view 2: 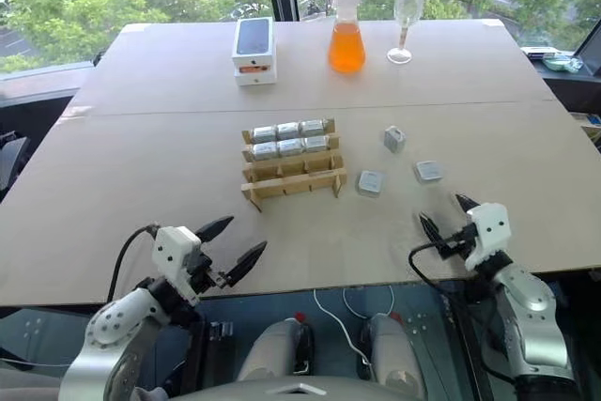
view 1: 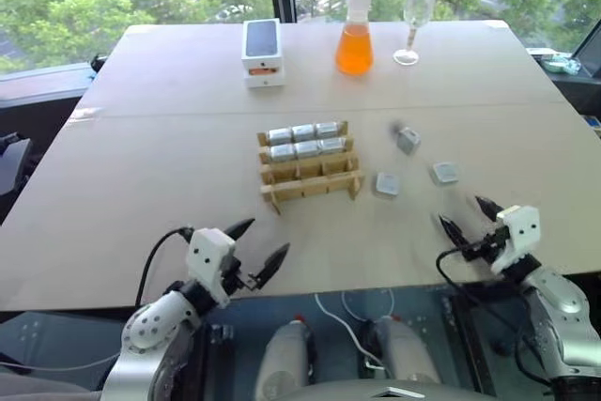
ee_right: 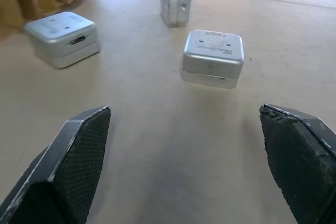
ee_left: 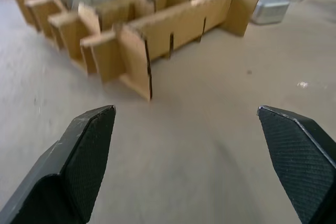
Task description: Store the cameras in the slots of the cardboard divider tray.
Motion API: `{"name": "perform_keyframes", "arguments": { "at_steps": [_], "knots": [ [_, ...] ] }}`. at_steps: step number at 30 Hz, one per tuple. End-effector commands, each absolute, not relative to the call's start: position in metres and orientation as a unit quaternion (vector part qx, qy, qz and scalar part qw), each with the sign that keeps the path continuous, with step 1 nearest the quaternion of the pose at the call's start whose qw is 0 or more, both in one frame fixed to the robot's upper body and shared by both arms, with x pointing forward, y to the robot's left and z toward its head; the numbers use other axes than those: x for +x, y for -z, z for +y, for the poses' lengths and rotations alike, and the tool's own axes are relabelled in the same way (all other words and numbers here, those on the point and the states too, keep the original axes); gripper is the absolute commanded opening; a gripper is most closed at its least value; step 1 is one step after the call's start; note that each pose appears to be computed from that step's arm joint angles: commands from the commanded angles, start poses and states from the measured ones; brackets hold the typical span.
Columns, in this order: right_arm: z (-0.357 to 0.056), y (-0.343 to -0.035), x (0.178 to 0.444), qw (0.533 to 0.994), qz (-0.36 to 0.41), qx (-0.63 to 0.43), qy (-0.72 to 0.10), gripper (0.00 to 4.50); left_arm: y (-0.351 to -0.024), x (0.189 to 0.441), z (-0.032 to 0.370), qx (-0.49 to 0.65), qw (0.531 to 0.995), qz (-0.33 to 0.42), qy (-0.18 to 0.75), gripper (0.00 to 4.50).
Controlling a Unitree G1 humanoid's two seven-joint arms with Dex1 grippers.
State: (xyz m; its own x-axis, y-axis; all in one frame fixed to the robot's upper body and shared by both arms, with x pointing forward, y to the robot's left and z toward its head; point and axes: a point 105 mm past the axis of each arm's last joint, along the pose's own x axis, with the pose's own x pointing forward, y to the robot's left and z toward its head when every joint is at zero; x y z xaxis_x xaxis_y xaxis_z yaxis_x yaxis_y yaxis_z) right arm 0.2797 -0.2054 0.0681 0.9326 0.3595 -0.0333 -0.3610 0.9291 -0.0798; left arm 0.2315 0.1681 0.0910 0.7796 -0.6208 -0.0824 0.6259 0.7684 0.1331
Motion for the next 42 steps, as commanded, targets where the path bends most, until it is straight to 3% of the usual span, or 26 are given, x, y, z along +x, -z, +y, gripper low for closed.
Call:
{"name": "perform_keyframes", "arguments": {
  "at_steps": [1,13,22,26,29,31,36,42],
  "knots": [
    [-0.196,-0.073,0.292,0.987,0.015,-0.054,-0.149,4.50,-0.113,0.229,0.152,0.087,0.911,-0.014,0.403,4.45],
    [-0.188,-0.078,0.343,0.996,0.030,-0.046,-0.069,4.50,-0.156,0.230,0.141,0.110,0.834,0.003,0.541,4.45],
    [-0.189,-0.082,0.351,0.997,0.017,-0.035,-0.064,4.50,-0.158,0.232,0.144,0.129,0.821,0.013,0.556,4.45],
    [-0.185,-0.080,0.350,0.996,0.023,-0.031,-0.080,3.42,-0.158,0.234,0.144,0.131,0.821,0.013,0.555,4.50],
    [-0.184,-0.080,0.348,0.996,0.020,-0.032,-0.087,1.98,-0.158,0.236,0.145,0.134,0.819,0.014,0.558,4.50],
    [-0.181,-0.084,0.348,0.994,0.010,-0.041,-0.102,1.90,-0.159,0.239,0.146,0.134,0.821,0.011,0.554,4.50],
    [-0.143,-0.117,0.335,0.956,-0.069,-0.135,-0.249,1.90,-0.172,0.248,0.144,0.088,0.831,-0.003,0.549,4.50],
    [-0.100,-0.163,0.319,0.836,-0.217,-0.340,-0.371,1.90,-0.193,0.265,0.143,0.035,0.829,-0.006,0.558,4.50]
  ]
}}
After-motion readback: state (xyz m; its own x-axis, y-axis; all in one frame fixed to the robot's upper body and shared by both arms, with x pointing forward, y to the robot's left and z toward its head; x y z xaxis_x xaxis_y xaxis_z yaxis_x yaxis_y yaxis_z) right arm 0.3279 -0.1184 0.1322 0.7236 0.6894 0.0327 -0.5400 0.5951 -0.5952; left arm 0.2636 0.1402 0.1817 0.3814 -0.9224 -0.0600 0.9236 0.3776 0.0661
